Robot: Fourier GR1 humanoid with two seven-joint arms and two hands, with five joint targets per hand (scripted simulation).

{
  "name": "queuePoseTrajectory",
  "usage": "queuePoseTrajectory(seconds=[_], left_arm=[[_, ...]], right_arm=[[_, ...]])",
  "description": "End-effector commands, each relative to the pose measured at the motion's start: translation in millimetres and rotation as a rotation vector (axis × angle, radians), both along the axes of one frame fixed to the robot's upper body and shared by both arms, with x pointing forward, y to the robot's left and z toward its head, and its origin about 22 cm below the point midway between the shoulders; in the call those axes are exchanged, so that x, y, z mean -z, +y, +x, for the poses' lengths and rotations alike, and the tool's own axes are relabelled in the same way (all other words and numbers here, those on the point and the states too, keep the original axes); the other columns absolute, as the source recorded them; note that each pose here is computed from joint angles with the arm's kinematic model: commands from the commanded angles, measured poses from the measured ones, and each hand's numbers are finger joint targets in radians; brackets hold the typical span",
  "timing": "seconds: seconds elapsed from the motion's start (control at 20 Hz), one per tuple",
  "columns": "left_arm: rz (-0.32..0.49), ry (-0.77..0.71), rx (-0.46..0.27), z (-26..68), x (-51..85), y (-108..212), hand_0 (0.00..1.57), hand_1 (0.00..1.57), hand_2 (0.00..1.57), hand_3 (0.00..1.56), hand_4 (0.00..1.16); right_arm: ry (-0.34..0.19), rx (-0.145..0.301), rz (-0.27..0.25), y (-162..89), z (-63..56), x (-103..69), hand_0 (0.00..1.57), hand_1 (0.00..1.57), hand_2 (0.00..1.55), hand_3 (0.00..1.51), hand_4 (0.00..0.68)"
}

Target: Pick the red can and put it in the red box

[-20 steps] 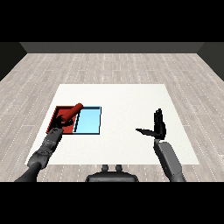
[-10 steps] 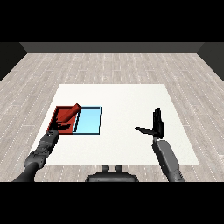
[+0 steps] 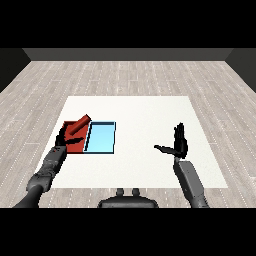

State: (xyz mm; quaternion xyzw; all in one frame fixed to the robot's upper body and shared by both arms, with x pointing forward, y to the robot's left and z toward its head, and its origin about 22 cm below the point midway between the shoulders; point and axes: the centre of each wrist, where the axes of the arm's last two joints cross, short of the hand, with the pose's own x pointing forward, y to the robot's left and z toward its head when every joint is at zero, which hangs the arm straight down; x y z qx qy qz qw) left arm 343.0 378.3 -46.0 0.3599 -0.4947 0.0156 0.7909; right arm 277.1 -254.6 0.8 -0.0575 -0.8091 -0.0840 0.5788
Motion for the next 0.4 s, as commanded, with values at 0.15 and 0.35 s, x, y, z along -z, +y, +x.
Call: queuePoseTrajectory(seconds=[0.15, 0.35], left_arm=[[-0.137, -0.414, 0.191, 28.5, -33.9, -15.2, 0.67, 0.67, 0.38, 0.00, 0.00], [-0.214, -0.552, 0.309, 15.7, -15.4, -35.4, 0.00, 0.00, 0.00, 0.00, 0.00]], right_arm=[[-0.048, -0.062, 0.022, 0.1, -6.7, -7.3, 0.00, 0.00, 0.00, 0.00, 0.000], [-0.044, -0.113, 0.009, -1.4, -14.7, -2.9, 0.00, 0.00, 0.00, 0.00, 0.000]])
